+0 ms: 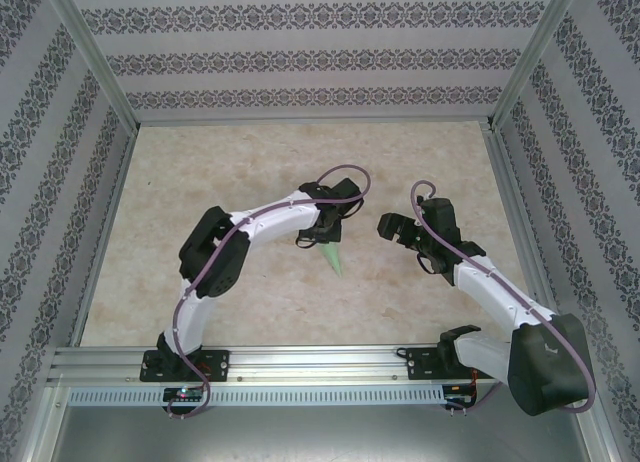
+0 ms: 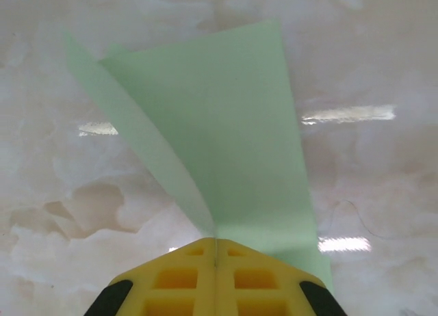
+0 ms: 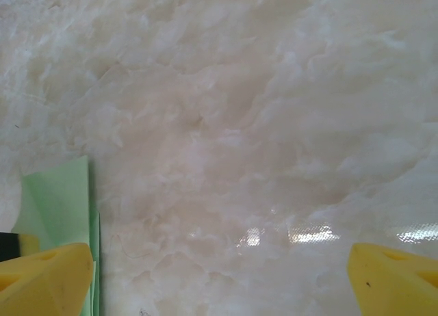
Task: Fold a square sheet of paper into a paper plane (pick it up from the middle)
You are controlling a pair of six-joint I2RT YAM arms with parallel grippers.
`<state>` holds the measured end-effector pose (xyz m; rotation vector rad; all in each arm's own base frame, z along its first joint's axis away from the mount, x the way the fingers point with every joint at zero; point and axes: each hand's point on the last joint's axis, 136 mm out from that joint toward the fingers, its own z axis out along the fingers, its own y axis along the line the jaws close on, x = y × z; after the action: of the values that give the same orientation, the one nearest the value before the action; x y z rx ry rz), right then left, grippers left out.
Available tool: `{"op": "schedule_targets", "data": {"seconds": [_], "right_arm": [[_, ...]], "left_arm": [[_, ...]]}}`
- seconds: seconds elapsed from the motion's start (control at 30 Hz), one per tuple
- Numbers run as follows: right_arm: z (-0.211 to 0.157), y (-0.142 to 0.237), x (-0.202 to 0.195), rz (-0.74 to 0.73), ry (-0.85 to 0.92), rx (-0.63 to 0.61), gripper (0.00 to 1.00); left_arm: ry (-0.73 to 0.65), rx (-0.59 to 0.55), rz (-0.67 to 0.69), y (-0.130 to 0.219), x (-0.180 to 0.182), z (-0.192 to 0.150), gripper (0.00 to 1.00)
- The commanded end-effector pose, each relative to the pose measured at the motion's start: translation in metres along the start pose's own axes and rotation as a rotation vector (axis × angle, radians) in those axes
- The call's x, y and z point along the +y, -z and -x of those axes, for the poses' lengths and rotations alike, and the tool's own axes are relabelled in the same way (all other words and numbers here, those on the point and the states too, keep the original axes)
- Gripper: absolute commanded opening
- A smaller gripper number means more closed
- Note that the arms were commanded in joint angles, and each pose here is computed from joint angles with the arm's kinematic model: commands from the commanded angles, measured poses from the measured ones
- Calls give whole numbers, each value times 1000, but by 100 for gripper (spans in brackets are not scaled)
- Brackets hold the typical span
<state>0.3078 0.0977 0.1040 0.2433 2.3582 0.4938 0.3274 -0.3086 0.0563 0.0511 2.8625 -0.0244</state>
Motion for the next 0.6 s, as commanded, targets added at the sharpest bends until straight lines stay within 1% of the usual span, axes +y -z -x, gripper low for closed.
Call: {"op": "schedule_targets", "data": {"seconds": [0.0,0.1,0.2,0.3,0.4,0.5,0.57], "right_arm": [[3,5,5,37,-10,-17,96],[3,9,10,61,-18,-13,96],[0,10,15,78,-74,15,95],[-3,10,27,128,-97,46,86],[-8,9,37,138,-99,65,79],[-15,7,51,156,-85,81,72],[-20,4,58,147,-78,91,68]], "left_arm": [[-6,-146,-192,54,-26,25,0],[-31,-220,-327,78,-38,32,0],[-37,-245,-443,81,-46,33,0],[-10,-233,-578,73,-52,30,0],[17,-219,-710,66,-60,27,0],[52,-204,-765,52,-59,22,0],[82,-197,-773,41,-55,19,0]]}}
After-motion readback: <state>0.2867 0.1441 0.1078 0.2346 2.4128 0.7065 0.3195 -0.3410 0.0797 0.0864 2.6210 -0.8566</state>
